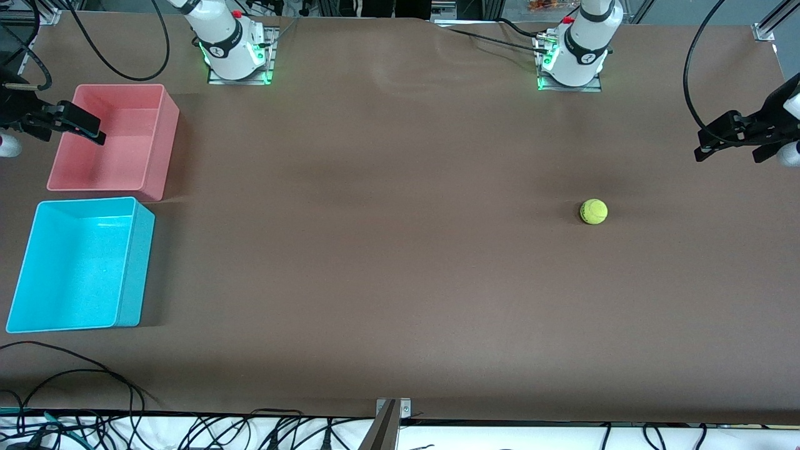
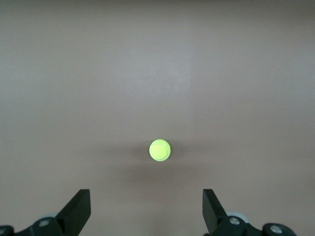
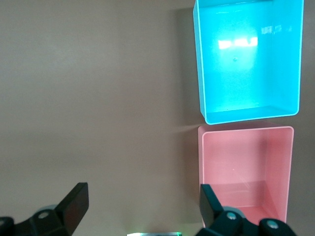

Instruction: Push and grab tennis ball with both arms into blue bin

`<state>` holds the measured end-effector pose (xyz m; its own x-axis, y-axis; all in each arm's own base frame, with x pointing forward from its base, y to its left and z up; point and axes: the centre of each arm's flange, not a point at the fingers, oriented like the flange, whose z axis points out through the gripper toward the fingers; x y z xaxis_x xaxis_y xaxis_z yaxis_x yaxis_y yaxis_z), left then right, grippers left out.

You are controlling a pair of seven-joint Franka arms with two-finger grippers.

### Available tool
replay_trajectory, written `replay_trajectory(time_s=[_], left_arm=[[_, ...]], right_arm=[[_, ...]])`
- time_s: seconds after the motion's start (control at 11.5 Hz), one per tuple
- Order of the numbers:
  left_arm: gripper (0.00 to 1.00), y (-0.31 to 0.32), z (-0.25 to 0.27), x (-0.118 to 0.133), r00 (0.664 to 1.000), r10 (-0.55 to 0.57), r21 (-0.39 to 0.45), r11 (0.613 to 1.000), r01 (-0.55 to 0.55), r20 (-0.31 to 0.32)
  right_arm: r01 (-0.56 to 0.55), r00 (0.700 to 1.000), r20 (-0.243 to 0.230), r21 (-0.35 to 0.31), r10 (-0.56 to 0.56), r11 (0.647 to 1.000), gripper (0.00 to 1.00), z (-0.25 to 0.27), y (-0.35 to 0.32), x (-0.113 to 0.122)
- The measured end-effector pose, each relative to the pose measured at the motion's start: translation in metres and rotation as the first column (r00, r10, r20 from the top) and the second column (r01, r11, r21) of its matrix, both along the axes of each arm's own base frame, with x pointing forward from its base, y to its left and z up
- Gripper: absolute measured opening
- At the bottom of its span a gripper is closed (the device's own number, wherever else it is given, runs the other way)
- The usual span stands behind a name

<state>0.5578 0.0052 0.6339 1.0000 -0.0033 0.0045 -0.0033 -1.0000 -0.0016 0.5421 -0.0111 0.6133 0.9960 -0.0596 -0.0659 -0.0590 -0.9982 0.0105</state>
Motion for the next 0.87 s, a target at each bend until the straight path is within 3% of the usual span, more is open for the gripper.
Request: replay_trajectory(time_s=[0.87], left_arm=[[1.00, -0.0020, -0.0001, -0.0009, 1.000, -0.004, 0.000, 1.000, 0.004, -0.007]], right_arm=[[0.000, 1.000, -0.001, 0.000, 0.000, 1.000, 1.00, -0.0002, -0.0001, 0.0000]])
